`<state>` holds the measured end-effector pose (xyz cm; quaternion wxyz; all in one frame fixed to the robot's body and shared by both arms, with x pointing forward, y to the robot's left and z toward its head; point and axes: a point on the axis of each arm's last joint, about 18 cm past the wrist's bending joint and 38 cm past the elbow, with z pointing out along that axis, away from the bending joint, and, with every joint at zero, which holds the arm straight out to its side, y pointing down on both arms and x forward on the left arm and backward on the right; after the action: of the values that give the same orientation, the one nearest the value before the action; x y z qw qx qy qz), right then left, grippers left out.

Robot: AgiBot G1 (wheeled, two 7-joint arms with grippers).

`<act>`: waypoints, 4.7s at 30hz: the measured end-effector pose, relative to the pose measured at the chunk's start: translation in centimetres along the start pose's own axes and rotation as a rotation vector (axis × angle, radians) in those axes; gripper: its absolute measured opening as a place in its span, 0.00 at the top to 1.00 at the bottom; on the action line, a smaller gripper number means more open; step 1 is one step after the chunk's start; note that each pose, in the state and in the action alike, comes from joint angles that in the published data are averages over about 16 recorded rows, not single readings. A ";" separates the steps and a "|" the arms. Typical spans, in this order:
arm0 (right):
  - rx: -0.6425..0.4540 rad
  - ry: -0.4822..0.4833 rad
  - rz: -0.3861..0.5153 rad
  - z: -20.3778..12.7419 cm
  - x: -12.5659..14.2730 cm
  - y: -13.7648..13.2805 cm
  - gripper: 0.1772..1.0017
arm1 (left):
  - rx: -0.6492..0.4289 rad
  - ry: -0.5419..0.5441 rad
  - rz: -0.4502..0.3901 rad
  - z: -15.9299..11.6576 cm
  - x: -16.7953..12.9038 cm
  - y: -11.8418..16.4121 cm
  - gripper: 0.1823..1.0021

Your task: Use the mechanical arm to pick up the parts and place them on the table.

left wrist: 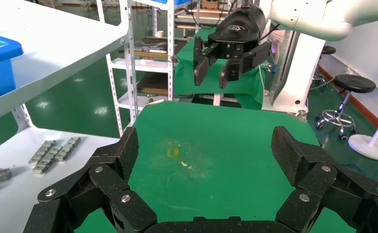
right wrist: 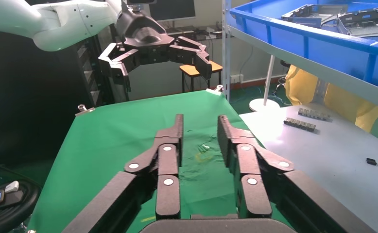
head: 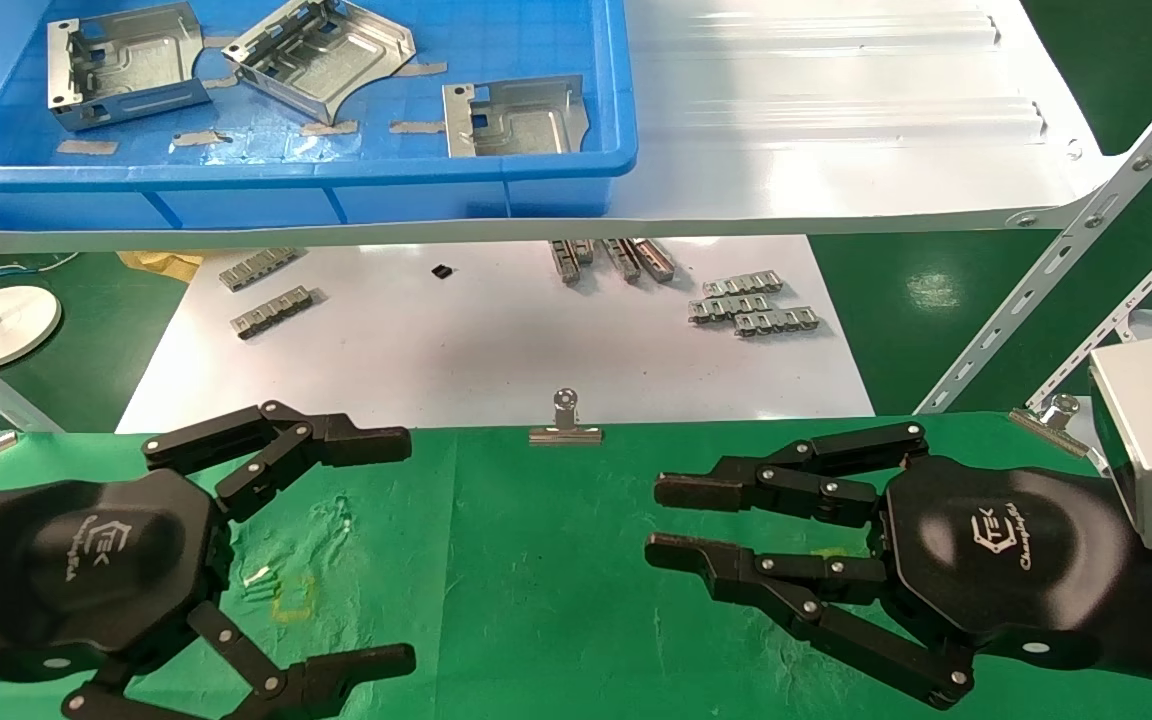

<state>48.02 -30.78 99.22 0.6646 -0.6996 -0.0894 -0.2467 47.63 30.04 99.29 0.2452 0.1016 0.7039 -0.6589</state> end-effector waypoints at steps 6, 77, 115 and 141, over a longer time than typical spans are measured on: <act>0.000 0.000 0.000 0.0 0.0 0.0 0.82 | 0.000 0.000 0.000 0.0 0.0 0.0 0.00; 0.000 0.000 0.000 0.0 0.0 0.0 0.98 | -0.344 -0.875 0.050 0.0 -29.3 -10.7 0.07; 0.000 0.000 0.000 0.0 0.0 0.0 0.95 | -0.278 -0.857 0.071 0.2 -29.1 -12.1 0.87; 0.000 0.000 0.000 0.0 0.0 0.0 0.42 | -0.243 -0.198 0.544 -1.1 -15.8 -12.0 0.89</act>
<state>48.02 -30.78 99.22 0.6646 -0.6996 -0.0894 -0.2467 55.35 32.65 117.38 0.4902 0.1916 0.6972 -0.4867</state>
